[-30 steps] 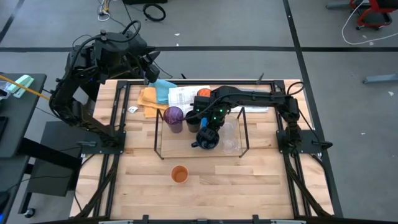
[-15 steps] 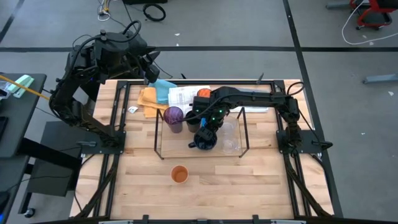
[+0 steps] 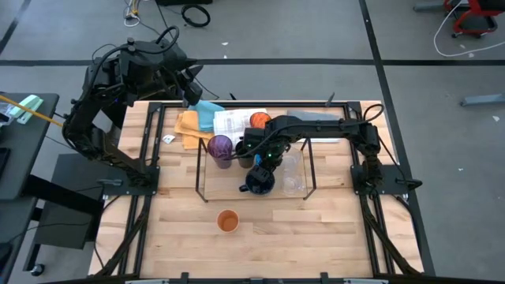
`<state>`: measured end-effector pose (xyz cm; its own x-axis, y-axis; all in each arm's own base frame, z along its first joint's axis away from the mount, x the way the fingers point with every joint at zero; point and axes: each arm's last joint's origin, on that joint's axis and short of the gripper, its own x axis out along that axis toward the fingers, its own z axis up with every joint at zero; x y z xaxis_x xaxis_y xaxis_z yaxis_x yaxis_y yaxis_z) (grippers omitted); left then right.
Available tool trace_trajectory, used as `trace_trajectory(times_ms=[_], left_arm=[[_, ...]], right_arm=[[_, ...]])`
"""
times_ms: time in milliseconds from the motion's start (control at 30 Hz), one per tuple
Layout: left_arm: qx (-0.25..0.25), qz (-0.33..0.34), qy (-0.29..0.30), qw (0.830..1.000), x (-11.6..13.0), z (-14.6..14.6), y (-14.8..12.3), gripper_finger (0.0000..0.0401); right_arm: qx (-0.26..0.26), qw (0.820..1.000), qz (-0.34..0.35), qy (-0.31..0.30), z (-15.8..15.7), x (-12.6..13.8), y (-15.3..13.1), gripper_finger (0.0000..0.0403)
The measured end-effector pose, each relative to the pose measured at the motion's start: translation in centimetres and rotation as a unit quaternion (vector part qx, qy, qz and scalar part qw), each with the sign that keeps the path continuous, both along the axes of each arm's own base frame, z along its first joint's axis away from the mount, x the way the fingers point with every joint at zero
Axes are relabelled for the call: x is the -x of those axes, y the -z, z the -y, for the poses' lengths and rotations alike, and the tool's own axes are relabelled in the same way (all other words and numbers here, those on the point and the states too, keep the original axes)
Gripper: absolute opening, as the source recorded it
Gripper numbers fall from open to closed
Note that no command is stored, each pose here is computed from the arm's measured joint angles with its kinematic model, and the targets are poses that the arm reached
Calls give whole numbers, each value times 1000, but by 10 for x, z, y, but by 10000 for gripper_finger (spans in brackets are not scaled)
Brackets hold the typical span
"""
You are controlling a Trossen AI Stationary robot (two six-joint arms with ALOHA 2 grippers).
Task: Stack small to large cups/mugs on shelf
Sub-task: Put the dark blue mug on the shelf
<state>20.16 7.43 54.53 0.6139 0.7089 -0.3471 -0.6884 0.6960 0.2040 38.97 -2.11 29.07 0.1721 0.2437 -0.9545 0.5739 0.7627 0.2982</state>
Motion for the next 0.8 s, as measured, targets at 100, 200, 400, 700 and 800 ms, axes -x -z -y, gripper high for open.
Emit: trace_trajectory(times_ms=[100,200,400,700,800], left_arm=[[0,0,0,1000,0,0,0,107],[0,0,0,1000,0,0,0,107],[-4,-4,2,1000,0,0,0,107],[-4,-5,3,1000,0,0,0,107],[-4,-5,2,1000,0,0,0,107]], right_arm=[[2,1000,0,-5,0,0,0,18],[8,1000,1,-9,1,0,2,18],[2,999,-37,-8,1,5,21,18],[2,999,-32,-8,2,4,25,17],[3,999,-30,-10,3,4,25,17]])
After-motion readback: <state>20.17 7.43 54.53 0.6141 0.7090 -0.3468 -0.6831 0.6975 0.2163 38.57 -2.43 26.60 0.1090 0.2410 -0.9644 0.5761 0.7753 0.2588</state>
